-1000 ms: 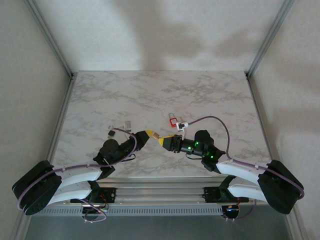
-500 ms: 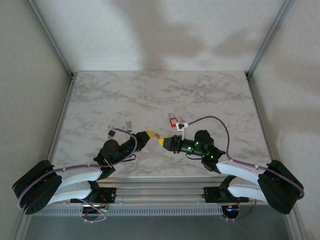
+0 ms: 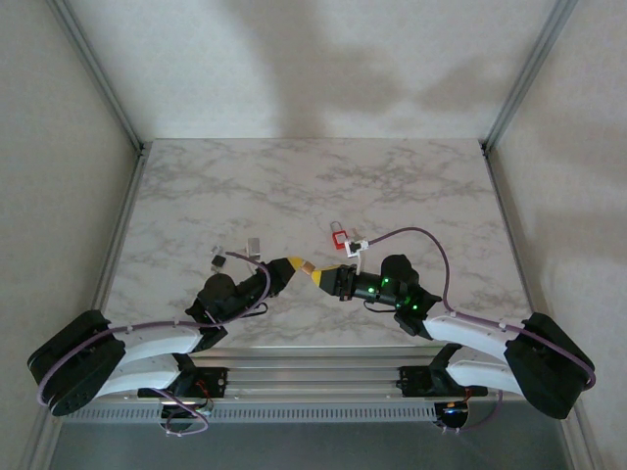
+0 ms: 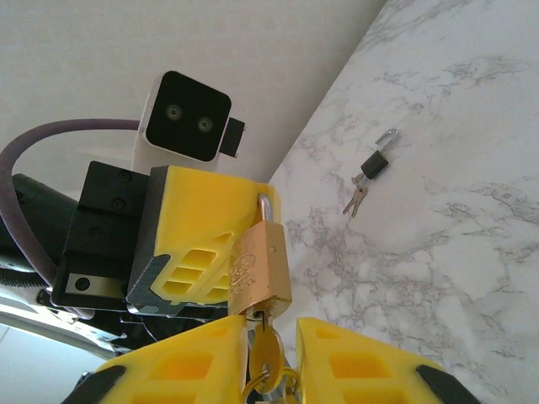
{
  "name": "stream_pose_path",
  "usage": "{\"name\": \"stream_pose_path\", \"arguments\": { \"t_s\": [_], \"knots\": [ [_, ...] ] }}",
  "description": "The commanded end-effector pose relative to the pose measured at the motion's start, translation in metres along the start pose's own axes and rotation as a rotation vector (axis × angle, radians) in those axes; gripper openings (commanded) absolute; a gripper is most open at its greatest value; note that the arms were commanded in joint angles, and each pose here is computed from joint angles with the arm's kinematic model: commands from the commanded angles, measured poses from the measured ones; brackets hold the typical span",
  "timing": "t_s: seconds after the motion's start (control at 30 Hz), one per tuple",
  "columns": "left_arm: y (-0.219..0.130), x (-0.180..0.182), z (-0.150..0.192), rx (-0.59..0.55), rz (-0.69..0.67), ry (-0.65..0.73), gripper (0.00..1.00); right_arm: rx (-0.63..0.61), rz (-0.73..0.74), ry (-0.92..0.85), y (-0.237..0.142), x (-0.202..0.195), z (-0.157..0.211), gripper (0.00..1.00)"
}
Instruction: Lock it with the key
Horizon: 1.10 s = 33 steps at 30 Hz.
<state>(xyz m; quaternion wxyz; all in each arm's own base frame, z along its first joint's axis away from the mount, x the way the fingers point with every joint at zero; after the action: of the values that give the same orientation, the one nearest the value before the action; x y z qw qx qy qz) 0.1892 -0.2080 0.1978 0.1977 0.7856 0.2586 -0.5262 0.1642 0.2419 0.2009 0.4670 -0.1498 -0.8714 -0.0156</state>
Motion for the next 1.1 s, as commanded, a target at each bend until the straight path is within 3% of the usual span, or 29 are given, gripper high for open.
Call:
{"name": "stream_pose_path", "arguments": {
  "t_s": [0.0, 0.33, 0.57, 1.07],
  "knots": [
    [0.0015, -0.0142, 0.0003, 0.001, 0.073, 0.0, 0.0, -0.035, -0.038, -0.027, 0.0012, 0.0095, -0.0096, 0.21],
    [0.0006, -0.0132, 0.0003, -0.005, 0.07, -0.003, 0.0, -0.038, -0.04, -0.024, 0.0007, 0.01, -0.0099, 0.13],
    [0.0001, -0.0115, 0.0002, -0.01, 0.064, -0.007, 0.0, -0.039, -0.04, -0.023, 0.0003, 0.0104, -0.0102, 0.0],
    [0.0021, -0.0098, -0.0013, -0.03, 0.057, -0.032, 0.0, -0.038, -0.04, -0.023, -0.0014, 0.0113, -0.0096, 0.0]
  ]
}}
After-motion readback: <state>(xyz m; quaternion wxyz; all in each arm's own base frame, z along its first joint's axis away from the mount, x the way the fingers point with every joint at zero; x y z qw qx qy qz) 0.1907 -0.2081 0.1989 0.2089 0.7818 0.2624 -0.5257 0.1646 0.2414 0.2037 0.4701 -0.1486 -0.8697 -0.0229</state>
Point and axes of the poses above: each hand's point on the last joint's axis, 136 mm out from that joint toward the fingers, its own y axis out along the fingers, its own x axis along the line the jaws close on, z = x × y, the point moved 7 cm from there along -y, back along the fingers, and after that the axes turned 5 degrees about y, right-handed, at the moved point
